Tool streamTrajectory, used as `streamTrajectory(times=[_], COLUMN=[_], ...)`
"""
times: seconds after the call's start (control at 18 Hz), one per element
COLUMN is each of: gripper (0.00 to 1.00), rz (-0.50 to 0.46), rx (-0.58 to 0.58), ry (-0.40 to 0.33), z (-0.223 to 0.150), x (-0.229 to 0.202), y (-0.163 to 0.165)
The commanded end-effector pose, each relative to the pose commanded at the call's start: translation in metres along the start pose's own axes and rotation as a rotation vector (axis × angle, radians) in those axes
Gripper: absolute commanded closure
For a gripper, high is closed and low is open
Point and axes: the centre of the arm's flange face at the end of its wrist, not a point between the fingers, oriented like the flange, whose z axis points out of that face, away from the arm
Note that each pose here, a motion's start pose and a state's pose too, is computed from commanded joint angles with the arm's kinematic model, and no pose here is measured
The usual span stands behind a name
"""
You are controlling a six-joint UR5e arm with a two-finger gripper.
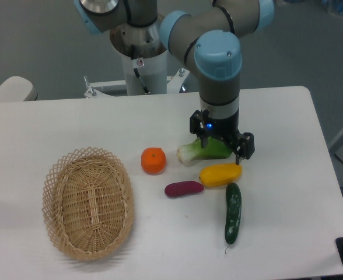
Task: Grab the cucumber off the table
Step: 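Move the gripper from the bok choy down over the green cucumber, then lower the open gripper around the cucumber and close on it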
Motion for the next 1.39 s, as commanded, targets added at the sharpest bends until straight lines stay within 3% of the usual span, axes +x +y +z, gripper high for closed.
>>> streamTrajectory(times=[0.17, 0.44, 0.61, 0.89, 1.17, 1.39], gripper=[0.0, 0.0, 0.0, 0.0, 0.0, 0.0], rz=[-0.06, -0.249, -0.253, -0.255, -0.262, -0.211], rx=[0.004, -0.012, 0.001, -0.02, -0.028, -0.04], ry=[0.023, 0.027, 0.027, 0.031, 0.036, 0.041], z=[0.014, 0.043, 0.053, 0.101, 0.133, 0.153], x=[0.008, -0.002, -0.01, -0.041, -0.064, -0.07], y=[-0.017, -0.031, -0.047, -0.06, -0.057, -0.049])
